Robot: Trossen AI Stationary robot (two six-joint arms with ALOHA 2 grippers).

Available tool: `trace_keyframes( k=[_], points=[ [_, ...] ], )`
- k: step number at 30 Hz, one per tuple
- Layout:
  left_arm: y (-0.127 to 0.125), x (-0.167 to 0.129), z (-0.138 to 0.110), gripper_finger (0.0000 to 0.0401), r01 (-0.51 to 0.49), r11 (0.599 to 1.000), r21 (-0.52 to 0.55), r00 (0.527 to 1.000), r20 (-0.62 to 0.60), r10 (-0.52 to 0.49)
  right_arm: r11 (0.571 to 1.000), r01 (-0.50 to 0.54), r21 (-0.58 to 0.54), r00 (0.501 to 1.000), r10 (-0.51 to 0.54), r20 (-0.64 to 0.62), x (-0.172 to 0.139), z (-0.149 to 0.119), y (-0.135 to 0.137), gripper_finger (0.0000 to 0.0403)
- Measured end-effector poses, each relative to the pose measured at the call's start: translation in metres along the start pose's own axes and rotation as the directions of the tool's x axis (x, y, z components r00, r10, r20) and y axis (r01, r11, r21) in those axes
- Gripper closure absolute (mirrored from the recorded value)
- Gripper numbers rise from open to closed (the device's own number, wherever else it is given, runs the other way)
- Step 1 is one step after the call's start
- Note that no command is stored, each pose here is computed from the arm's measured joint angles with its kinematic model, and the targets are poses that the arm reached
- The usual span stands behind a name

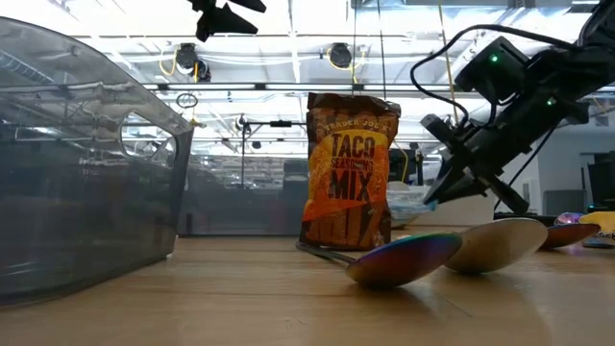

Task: Pick & Place Food Item
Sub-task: Put the blue noodle pack into the top black bin

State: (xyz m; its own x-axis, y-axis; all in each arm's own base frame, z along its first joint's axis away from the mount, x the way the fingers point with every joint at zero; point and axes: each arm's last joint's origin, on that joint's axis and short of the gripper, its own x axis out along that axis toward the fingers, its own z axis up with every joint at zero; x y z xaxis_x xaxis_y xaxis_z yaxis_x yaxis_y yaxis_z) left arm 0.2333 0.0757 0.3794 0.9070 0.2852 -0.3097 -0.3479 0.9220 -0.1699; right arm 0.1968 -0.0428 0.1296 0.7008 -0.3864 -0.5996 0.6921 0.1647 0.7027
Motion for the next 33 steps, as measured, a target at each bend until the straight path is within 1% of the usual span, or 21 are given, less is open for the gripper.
trace_keyframes(
  k=[2,6,8,11,13,17,19,22,28,31,33],
  points=[
    [0.0,0.0,0.0,0.0157,0.0,1.0,0.0,1.0,0.0,0.0,0.999,-0.033,-0.01,0.999,0.033,0.006,0.0,0.001,0.003,0.0401],
    [0.0,0.0,0.0,0.0158,0.0,1.0,-0.001,1.0,0.0,0.0,0.991,-0.134,-0.006,0.991,0.134,0.009,-0.001,0.003,0.013,0.0402],
    [0.0,0.0,0.0,0.0157,0.0,1.0,-0.001,1.0,0.0,0.0,0.989,-0.15,-0.005,0.989,0.15,0.009,-0.001,0.004,0.017,0.0402],
    [0.0,0.0,0.0,0.0157,0.0,1.0,-0.001,1.0,0.0,0.0,0.983,-0.177,-0.045,0.984,0.176,-0.022,-0.003,0.008,0.03,0.0402],
    [0.0,0.0,0.0,0.0158,0.001,1.0,-0.001,1.0,0.0,-0.001,0.982,-0.172,-0.082,0.985,0.17,-0.037,-0.004,0.011,0.041,0.0402],
    [0.0,0.0,0.0,0.0157,0.0,1.0,-0.001,1.0,-0.004,0.0,0.973,-0.137,-0.188,0.99,0.126,-0.07,-0.011,0.022,0.067,0.0403],
    [0.0,0.0,-0.001,0.0157,0.002,1.0,0.0,1.0,-0.005,-0.002,0.963,-0.102,-0.249,0.993,0.084,-0.081,-0.018,0.031,0.078,0.0403],
    [-0.001,0.0,-0.001,0.0157,0.019,1.0,0.01,1.0,-0.012,-0.019,0.945,-0.093,-0.315,0.993,0.063,-0.102,-0.028,0.045,0.097,0.0403],
    [-0.001,0.0,-0.001,0.0157,0.042,0.999,0.01,0.999,-0.016,-0.041,0.923,-0.112,-0.368,0.987,0.061,-0.149,-0.056,0.081,0.13,0.0403],
    [-0.002,0.0,-0.001,0.0157,0.047,0.999,0.011,0.999,-0.016,-0.047,0.914,-0.109,-0.392,0.984,0.043,-0.175,-0.072,0.097,0.143,0.0403],
    [-0.002,0.0,-0.001,0.0157,0.048,0.999,0.009,0.999,-0.017,-0.048,0.906,-0.109,-0.41,0.985,0.042,-0.168,-0.083,0.107,0.152,0.0403]
  ],
)
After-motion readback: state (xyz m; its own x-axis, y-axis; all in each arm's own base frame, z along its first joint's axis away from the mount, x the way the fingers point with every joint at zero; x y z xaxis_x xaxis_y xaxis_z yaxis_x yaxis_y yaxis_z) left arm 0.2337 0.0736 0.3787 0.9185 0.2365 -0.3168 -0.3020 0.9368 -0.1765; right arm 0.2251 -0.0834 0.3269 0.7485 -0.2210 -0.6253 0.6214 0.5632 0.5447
